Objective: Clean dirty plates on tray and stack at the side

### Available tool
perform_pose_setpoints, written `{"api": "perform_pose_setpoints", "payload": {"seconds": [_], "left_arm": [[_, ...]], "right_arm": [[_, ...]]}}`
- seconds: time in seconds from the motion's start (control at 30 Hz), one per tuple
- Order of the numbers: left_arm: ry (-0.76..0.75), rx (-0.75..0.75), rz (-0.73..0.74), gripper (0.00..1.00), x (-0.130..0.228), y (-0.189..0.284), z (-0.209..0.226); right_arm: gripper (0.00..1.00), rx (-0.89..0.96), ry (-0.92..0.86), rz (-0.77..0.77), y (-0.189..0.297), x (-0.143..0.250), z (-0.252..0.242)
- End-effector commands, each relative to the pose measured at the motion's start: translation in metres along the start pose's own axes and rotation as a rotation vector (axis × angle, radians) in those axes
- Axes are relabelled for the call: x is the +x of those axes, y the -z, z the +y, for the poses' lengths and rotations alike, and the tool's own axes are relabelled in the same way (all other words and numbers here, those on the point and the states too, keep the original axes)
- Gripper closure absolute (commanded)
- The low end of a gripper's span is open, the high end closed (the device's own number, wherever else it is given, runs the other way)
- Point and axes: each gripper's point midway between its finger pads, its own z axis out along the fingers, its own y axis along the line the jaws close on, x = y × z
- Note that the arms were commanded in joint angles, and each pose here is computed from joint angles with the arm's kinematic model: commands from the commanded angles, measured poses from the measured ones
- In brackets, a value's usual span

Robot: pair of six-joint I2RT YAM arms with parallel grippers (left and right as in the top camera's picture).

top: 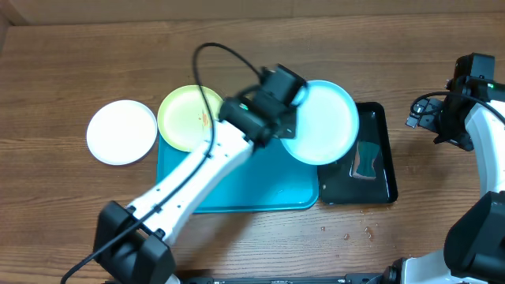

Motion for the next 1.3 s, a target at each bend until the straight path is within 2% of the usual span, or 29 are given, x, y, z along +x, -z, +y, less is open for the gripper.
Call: {"api": "perform_pose_setpoints", "payload": {"seconds": [0.0, 0.17, 0.73, 1.03, 1.27], "left_arm": [[-0.035, -0.118, -0.13, 0.96, -0.015, 0.009, -0.004], [-0.117, -0.215, -0.25, 0.96, -0.019, 0.022, -0.017], [-0.485, -0.377, -0.542, 0.96, -0.033, 0.071, -0.076], [-0.628, -0.476, -0.603, 0.96, -0.039, 0.084, -0.088], [-0.681, -0.482, -0.664, 0.96, -0.047, 0.096, -0.104]], "right_arm": [[0.0, -0.003, -0.007, -0.025, 0.006, -0.006, -0.001], [0.0, -0.003, -0.007, -0.025, 0.006, -0.006, -0.001], [0.0, -0.002, -0.008, -0.025, 0.006, -0.006, -0.001], [0.0, -0.003, -0.007, -0.025, 0.006, -0.006, -0.001], [0.0, -0.003, -0.007, -0.026, 0.006, -0.006, -0.001]]}}
